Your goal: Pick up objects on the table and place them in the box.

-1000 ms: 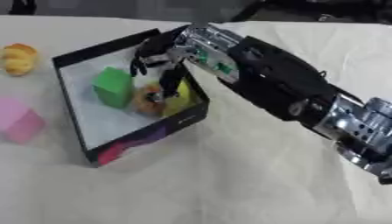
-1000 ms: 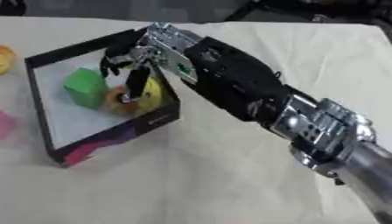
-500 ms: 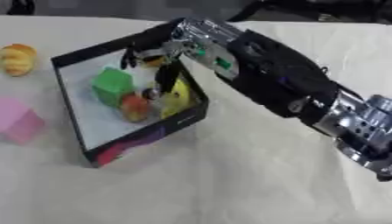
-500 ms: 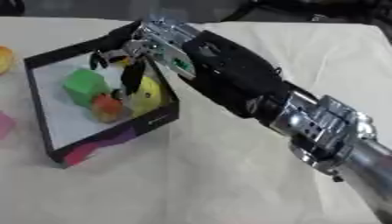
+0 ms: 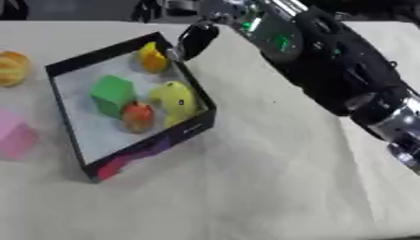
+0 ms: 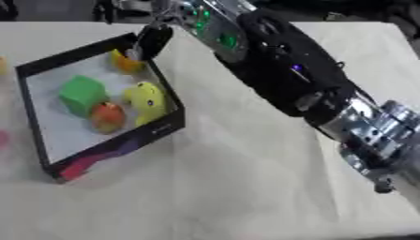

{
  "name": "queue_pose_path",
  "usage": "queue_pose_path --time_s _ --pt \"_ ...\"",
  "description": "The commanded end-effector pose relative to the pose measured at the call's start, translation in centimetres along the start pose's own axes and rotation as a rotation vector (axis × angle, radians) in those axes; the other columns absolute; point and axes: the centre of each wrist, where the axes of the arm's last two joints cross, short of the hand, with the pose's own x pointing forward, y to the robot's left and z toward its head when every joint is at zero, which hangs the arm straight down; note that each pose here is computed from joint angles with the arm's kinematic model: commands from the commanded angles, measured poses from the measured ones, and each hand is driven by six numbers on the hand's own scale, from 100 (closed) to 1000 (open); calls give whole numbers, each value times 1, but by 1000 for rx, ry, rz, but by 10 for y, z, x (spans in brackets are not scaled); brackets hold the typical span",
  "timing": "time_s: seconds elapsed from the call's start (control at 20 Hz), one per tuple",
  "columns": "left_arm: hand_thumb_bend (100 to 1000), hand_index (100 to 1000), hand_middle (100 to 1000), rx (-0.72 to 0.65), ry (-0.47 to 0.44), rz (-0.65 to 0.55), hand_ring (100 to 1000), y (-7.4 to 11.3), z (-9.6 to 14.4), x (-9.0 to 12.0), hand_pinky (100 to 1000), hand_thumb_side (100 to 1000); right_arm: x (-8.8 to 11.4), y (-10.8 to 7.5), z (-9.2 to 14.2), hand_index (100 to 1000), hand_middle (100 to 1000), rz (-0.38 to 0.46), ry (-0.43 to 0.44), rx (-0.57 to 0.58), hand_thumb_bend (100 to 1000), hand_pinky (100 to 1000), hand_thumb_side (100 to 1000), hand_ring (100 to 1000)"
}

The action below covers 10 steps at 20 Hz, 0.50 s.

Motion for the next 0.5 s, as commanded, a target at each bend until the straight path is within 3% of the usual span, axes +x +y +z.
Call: queue_pose_path --time_s 0.05,0.1,0.5 --pt "148 821 775 15 -28 -15 783 5 -2 6 828 888 -9 -25 32 876 761 -51 44 -150 100 911 509 799" --pt "131 821 775 17 -29 -15 783 5 -2 6 828 896 -13 -26 42 873 759 -76 63 -182 100 911 397 796" --pt "124 821 776 23 -37 -29 784 8 -3 8 828 893 -40 -16 109 859 745 -302 236 -416 100 921 506 780"
